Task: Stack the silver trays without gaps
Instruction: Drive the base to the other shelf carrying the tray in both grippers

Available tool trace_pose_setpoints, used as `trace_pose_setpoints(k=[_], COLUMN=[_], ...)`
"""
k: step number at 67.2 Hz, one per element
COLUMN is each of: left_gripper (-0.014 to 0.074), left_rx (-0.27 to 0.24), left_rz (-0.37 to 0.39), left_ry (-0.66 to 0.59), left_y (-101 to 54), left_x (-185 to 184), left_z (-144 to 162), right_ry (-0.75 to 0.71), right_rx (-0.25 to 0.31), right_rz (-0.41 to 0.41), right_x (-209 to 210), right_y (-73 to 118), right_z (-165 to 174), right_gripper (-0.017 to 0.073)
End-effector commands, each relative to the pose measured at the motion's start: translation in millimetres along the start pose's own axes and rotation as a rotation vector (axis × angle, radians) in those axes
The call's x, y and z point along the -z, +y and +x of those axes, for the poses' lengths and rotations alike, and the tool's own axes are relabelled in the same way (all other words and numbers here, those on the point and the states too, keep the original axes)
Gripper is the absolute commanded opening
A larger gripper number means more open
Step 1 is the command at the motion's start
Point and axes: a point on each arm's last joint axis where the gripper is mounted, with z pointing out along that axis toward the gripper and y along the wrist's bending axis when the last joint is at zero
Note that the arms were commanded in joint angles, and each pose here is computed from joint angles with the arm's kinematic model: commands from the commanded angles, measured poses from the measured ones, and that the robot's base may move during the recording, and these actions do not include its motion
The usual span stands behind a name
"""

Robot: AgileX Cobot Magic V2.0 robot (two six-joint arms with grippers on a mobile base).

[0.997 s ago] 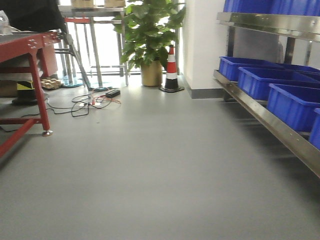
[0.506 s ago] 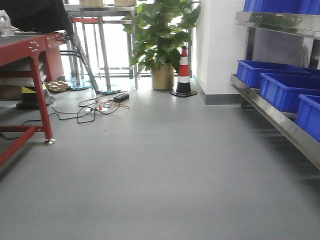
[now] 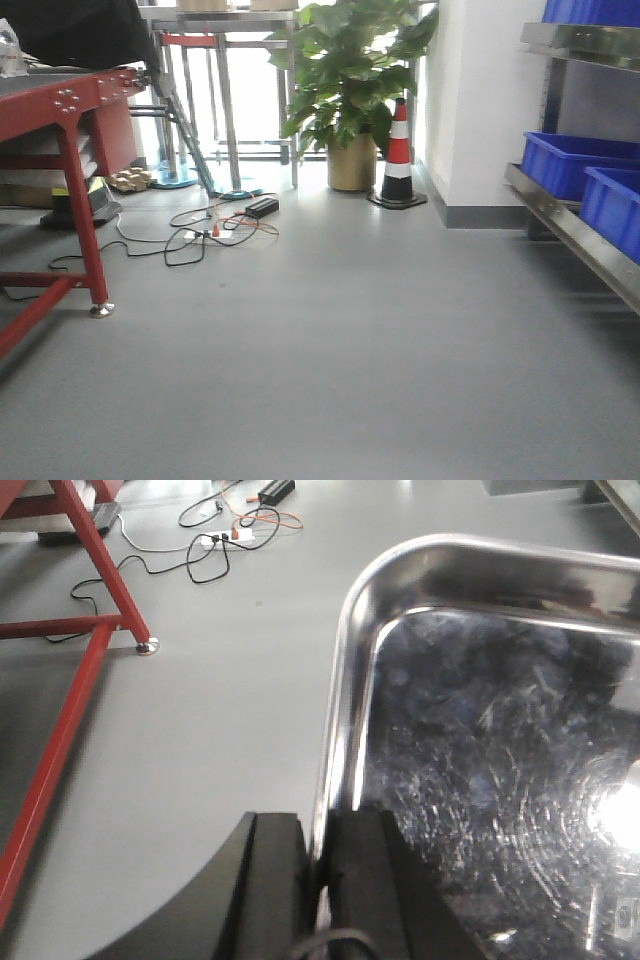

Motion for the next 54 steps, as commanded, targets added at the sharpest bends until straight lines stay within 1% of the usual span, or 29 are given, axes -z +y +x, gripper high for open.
trace_pose_setpoints(k=[1,54], left_gripper=[-0.0017,-0.0017], left_rx=[-0.008,-0.010], left_rz=[0.009,0.015], left_ry=[-0.057,-0.059], left_y=[-0.2,-1.4], left_x=[1.7,1.3], left_z=[-5.5,-5.5], right_ry=[-0.018,-0.018], right_rx=[0.018,0.018], right_rz=[-0.048,-0.048], right_x=[3.5,3.5], right_y=[4.5,4.5], right_z=[-1.8,-1.8], right_gripper=[-0.0015,-0.0015])
